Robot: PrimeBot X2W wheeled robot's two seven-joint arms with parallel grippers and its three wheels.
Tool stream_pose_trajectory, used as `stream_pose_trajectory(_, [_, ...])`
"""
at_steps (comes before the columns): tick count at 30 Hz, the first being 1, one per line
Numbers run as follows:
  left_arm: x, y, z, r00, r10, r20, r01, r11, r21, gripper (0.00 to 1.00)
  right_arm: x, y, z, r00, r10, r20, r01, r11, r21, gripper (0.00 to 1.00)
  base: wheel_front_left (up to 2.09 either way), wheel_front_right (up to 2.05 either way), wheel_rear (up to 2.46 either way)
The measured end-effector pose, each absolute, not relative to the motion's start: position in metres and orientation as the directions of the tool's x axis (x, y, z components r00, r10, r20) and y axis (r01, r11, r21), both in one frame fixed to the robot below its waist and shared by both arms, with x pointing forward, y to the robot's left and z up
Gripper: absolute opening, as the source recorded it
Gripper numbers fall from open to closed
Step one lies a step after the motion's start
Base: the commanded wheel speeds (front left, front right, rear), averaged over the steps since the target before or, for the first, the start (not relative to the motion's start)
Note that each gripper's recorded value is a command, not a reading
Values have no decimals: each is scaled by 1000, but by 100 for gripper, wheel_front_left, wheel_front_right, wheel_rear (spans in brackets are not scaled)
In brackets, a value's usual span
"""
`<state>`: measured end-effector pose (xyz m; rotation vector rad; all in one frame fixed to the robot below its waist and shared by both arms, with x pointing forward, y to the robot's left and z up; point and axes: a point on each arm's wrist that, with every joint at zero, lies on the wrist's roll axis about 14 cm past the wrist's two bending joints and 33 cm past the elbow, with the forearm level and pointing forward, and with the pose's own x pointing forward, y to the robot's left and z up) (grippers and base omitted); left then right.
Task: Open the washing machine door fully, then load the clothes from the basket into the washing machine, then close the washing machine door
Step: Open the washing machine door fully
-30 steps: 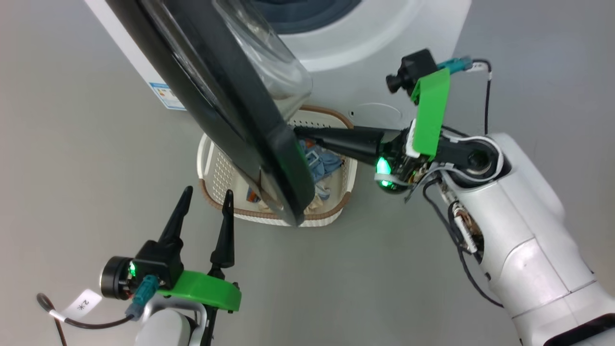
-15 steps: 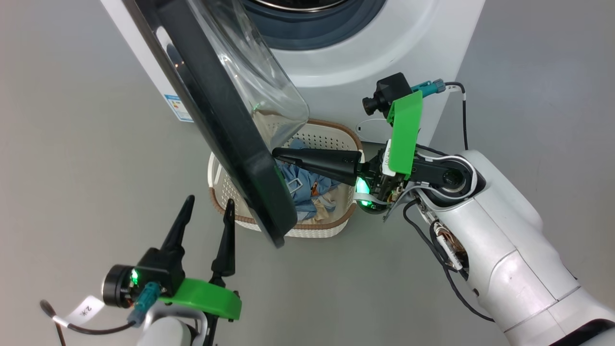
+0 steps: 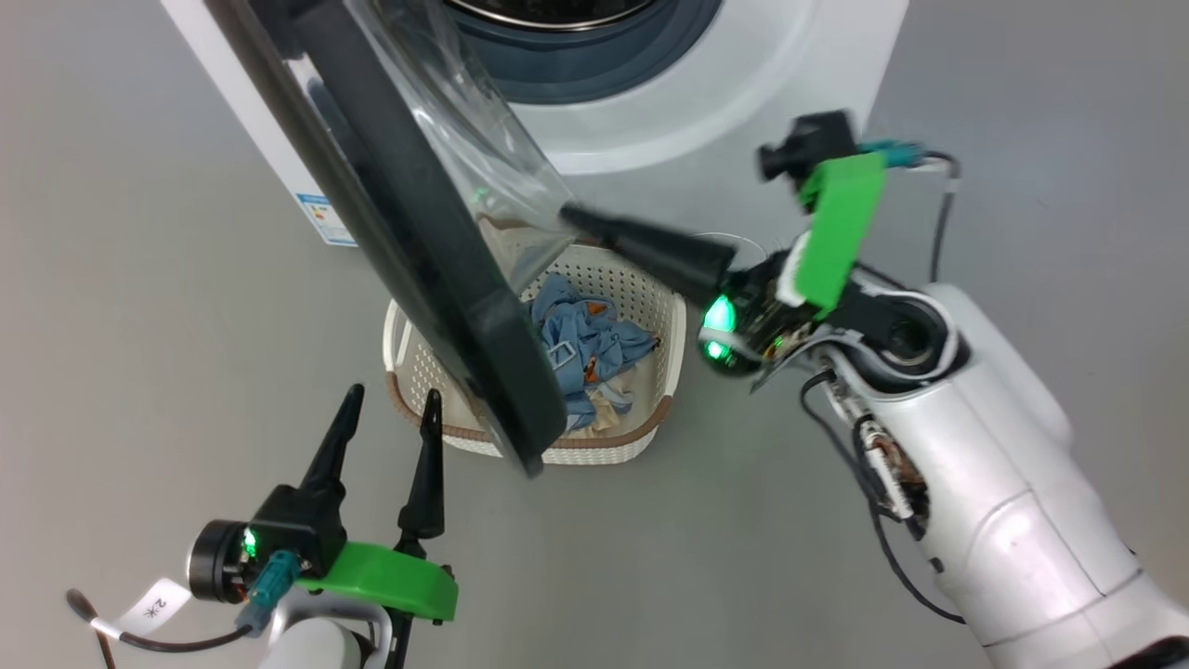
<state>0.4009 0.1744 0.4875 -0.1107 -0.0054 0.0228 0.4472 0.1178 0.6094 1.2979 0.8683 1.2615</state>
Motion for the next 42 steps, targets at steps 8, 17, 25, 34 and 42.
stream_pose_trajectory(8, [405,171,490,1000,13,15,-12,993,-117,100,470,66,650,394,855,338,-314,-220,924,0,0,0,0])
stream_pose_trajectory(17, [400,169,491,1000,11,16,-10,993,-117,100,471,18,650,562,759,327,-439,-62,897,0,0,0,0])
stream_pose_trajectory(25, [395,168,491,1000,4,19,-2,993,-117,100,465,-21,610,730,649,214,-444,212,871,100,0,0,0])
stream_pose_trajectory(34, [390,168,490,1000,-3,17,5,994,-107,100,457,-57,579,835,529,149,-390,379,839,100,0,0,0])
stream_pose_trajectory(42, [391,166,489,1000,-13,15,14,994,-108,100,462,-106,581,910,362,203,-381,532,756,100,0,0,0])
